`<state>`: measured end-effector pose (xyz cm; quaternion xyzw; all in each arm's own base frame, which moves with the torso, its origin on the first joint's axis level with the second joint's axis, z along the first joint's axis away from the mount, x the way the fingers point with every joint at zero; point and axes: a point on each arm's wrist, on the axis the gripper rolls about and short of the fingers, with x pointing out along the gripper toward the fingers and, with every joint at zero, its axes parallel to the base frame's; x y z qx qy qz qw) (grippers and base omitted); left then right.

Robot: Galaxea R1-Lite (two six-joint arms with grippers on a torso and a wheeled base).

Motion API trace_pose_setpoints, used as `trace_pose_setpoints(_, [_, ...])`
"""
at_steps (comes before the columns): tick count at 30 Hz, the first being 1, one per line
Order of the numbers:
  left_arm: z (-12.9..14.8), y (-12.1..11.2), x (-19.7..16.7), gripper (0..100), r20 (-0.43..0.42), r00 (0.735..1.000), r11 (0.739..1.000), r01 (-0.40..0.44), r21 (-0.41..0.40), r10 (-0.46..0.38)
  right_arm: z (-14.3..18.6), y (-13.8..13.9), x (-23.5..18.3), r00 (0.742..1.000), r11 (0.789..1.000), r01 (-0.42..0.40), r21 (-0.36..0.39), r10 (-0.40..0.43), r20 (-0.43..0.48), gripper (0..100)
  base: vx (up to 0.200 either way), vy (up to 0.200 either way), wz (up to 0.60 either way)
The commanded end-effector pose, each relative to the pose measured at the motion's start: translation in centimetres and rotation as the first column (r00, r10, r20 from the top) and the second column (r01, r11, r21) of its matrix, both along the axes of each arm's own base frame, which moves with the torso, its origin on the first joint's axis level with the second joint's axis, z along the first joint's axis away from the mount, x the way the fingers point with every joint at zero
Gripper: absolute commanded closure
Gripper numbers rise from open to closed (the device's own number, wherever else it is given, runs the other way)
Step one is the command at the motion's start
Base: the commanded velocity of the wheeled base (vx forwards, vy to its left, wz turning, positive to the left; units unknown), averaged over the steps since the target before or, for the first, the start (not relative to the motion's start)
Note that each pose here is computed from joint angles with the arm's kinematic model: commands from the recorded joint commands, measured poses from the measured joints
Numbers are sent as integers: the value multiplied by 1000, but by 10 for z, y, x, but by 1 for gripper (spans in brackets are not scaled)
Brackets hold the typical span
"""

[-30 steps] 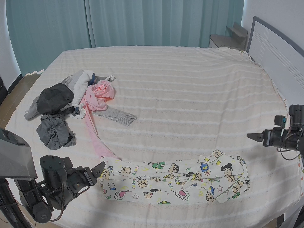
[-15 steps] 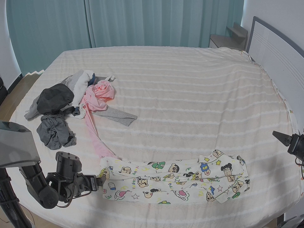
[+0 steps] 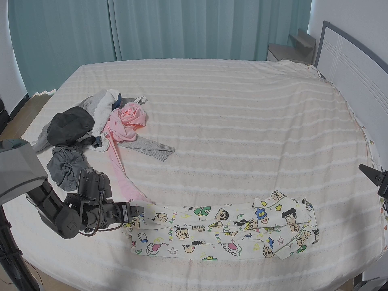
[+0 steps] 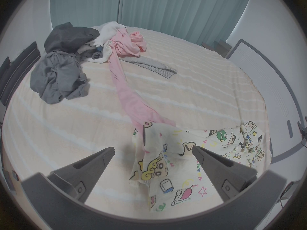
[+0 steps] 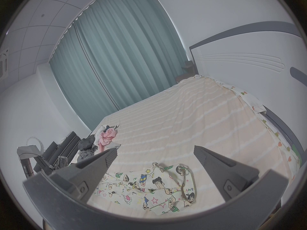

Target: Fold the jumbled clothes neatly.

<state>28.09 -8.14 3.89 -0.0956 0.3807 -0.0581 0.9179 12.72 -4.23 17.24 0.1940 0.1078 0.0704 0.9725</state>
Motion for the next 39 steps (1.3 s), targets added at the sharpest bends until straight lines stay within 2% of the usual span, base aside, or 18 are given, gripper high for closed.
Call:
trace_pose_setpoints(1, [-23,-1,5,0,-41,999,1000,22,-15,-22,-1,-1,-1,1000,1000,6,3,-6,-5,0,0,0,0])
trace_pose_setpoints(9, [-56,-8,6,0,-88,994,998,57,-24,-59,-6,-3,4,999,1000,6,15,-5,-35,0,0,0,0])
trace_pose_setpoints(17, [-78,-11,14,0,-53,997,998,60,-36,-62,-8,-3,4,999,1000,4,17,-4,-42,0,0,0,0])
trace_pose_setpoints(34, [-86,-21,20,0,-47,996,996,76,-43,-78,-9,-2,4,999,1000,1,18,0,-46,0,0,0,0])
trace_pose_setpoints(39, [-85,-24,22,0,-23,996,994,79,-73,-81,-10,-2,4,999,1000,1,19,0,-50,0,0,0,0])
